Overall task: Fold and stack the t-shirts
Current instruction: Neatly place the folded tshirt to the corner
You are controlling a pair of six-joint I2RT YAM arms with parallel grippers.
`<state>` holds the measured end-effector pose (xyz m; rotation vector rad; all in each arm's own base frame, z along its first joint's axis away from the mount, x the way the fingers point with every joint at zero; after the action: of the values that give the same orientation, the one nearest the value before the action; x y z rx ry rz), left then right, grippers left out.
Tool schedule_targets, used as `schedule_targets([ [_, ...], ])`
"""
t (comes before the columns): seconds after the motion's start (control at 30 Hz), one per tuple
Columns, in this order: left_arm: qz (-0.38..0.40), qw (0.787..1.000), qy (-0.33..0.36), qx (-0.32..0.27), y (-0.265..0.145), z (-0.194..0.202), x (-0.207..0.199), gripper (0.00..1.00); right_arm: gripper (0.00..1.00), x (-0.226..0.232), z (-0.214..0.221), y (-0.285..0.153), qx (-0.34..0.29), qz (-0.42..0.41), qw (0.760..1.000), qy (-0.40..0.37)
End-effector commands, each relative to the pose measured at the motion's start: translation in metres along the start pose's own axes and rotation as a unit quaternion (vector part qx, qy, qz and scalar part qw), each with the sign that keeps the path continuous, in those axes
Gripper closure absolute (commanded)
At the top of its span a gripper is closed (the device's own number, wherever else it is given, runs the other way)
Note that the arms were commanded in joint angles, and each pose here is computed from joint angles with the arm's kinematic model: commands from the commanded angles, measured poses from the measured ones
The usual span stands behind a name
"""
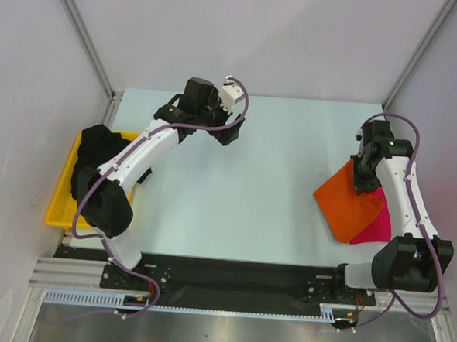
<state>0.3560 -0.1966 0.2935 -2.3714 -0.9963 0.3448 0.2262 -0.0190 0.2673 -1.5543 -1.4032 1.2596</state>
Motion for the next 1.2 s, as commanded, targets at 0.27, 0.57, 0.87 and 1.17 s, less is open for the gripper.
schedule_targets([
  [0.27, 0.003, 0.999, 0.004, -0.035, -0.007, -0.018, 0.010, 0.03, 1.00, -0.028, 0.011, -0.014, -0.036, 0.056, 0.998, -0.002],
  [0.57, 0.001, 1.000, 0.006, -0.027, -0.003, -0.015, 0.013, 0.03, 1.00, -0.043, 0.016, -0.012, -0.088, 0.025, 0.994, 0.056],
  [0.87, 0.000, 1.000, 0.001, -0.020, -0.002, -0.014, 0.017, 0.03, 1.00, -0.072, 0.009, 0.023, -0.066, 0.040, 0.991, 0.112],
  [1.17, -0.001, 1.000, -0.002, -0.013, 0.001, -0.013, 0.020, 0.03, 1.00, -0.092, 0.014, 0.061, -0.026, 0.060, 0.987, 0.147],
])
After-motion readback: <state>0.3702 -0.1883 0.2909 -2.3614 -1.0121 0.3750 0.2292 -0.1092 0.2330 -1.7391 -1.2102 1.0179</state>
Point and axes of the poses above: each gripper's point midway between its finger pads, its own y axis out along the fingers, its own x axis along the line the jaws close on, z = x × y, the point moved 10 cm from there along -y, back along the fingers, and after that the axes turned 8 degrees about -y, right-handed, at the moved point
